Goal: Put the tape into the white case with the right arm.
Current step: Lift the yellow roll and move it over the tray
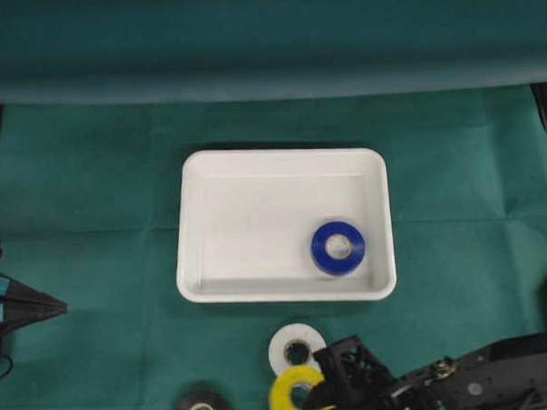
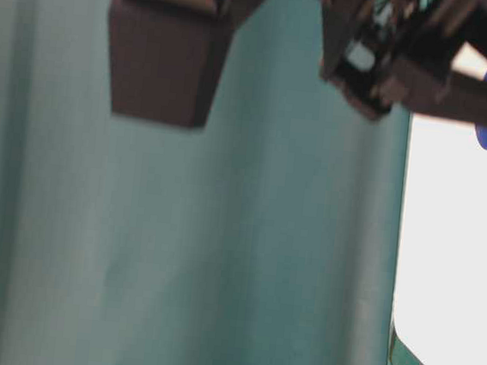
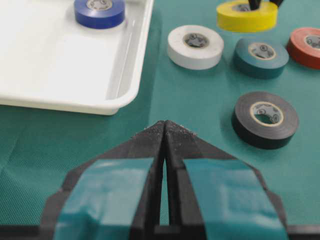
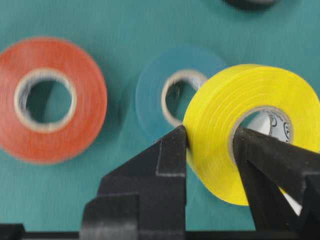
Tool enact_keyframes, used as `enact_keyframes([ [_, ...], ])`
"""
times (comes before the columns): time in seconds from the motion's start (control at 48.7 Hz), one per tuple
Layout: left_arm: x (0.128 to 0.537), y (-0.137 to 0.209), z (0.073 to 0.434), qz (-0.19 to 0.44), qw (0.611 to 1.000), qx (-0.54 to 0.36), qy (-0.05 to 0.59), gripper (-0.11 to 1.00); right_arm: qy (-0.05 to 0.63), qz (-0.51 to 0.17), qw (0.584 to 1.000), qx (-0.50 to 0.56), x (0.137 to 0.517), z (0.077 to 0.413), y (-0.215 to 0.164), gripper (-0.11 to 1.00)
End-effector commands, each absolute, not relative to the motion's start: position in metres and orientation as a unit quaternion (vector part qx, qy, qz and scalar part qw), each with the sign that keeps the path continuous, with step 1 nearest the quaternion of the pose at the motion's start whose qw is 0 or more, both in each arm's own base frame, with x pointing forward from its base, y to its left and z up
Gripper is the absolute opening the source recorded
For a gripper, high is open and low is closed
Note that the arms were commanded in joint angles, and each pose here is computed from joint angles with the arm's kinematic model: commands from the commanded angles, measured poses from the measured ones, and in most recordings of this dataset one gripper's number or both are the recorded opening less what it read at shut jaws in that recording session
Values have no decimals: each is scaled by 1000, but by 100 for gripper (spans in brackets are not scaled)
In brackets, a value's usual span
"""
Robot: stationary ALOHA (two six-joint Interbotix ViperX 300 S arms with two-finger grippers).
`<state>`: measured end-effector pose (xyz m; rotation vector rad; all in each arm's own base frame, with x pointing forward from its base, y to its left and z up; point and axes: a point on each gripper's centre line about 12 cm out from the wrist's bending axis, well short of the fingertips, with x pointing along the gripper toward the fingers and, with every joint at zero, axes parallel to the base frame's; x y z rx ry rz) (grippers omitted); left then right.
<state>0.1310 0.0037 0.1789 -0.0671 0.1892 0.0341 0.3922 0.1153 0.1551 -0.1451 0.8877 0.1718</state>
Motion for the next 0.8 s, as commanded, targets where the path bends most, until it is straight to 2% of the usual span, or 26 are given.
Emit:
enact_keyframes([
  [0.0, 132, 4, 183, 18, 995, -34, 91, 0, 409, 83, 907, -66, 405, 170, 119, 2],
  [0.349, 132, 4, 183, 18, 995, -33, 91, 0, 416, 61, 905, -62, 409, 172, 102, 2],
  [0.78, 132, 4, 182, 18, 995, -33, 92, 0, 437, -47, 896, -61, 406, 178, 4, 2],
])
